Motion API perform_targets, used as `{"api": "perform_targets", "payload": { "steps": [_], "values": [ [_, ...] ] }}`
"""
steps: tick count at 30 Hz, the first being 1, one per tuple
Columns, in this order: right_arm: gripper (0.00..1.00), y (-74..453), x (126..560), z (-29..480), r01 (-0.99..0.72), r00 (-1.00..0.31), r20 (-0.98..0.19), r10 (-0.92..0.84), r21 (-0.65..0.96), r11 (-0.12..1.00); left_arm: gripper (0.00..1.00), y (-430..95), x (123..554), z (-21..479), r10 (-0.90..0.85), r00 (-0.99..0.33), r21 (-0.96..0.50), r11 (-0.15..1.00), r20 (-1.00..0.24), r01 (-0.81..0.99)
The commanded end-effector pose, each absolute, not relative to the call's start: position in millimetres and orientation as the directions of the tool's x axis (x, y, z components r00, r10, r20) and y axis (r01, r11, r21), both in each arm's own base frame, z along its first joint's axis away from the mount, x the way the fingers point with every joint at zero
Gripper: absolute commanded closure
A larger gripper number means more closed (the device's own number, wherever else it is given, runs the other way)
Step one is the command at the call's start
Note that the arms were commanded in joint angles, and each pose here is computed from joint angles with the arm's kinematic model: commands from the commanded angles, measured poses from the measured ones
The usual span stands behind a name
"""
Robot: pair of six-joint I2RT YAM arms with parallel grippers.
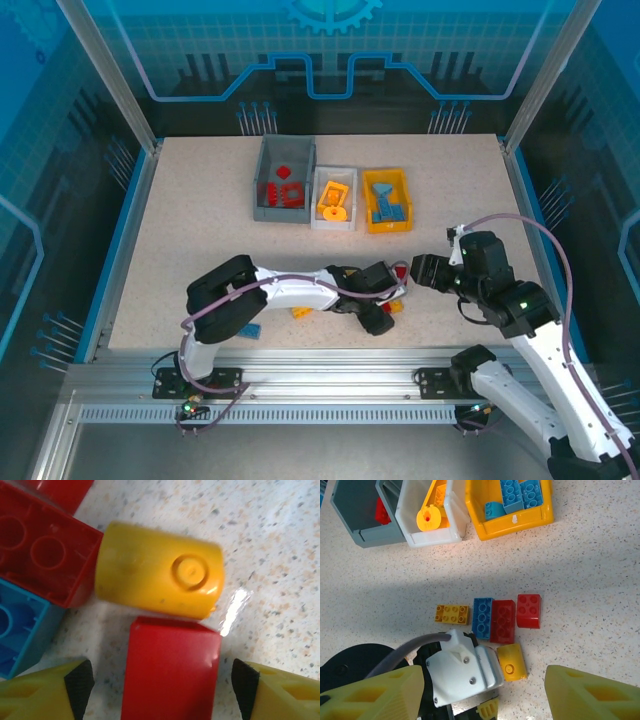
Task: Sort the legos into containers by color
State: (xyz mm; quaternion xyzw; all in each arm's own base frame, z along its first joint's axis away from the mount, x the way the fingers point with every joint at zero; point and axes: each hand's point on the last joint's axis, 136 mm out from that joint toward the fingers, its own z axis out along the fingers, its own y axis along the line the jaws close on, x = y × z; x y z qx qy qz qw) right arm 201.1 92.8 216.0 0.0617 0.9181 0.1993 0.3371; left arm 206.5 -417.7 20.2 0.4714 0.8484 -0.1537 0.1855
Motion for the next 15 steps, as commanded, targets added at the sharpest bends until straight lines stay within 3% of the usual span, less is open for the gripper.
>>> {"api": "perform_targets", "payload": {
  "steps": [1,4,8,11,15],
  "values": [
    [0.35,95.4,195.9,228.6,-0.035,-0.757,-0.601,0.258,0.431,0.901,0.31,-430.2,206.6,7.0,0.781,-0.433,-0.051,0.461,-0.45,0.886],
    [0.35,93.8,194.1,234.9,-0.037,-0.746,-0.611,0.265,0.435,0.899,0.45,-433.1,209.7,6.0,0.78,-0.429,-0.042,0.463,-0.454,0.885],
    [0.36,89.9,191.8,240.8,-0.034,-0.734,-0.623,0.269,0.429,0.902,0.71,-436.4,205.6,10.4,0.774,-0.427,-0.062,0.453,-0.467,0.889],
    [0.36,88.7,191.7,244.2,-0.036,-0.728,-0.632,0.268,0.425,0.904,0.78,-431.7,203.4,14.6,0.775,-0.425,-0.052,0.456,-0.467,0.889],
    [0.36,90.3,193.9,246.0,-0.043,-0.727,-0.634,0.265,0.427,0.903,0.78,-418.2,204.5,35.1,0.749,-0.444,-0.034,0.493,-0.492,0.869]
  ]
}}
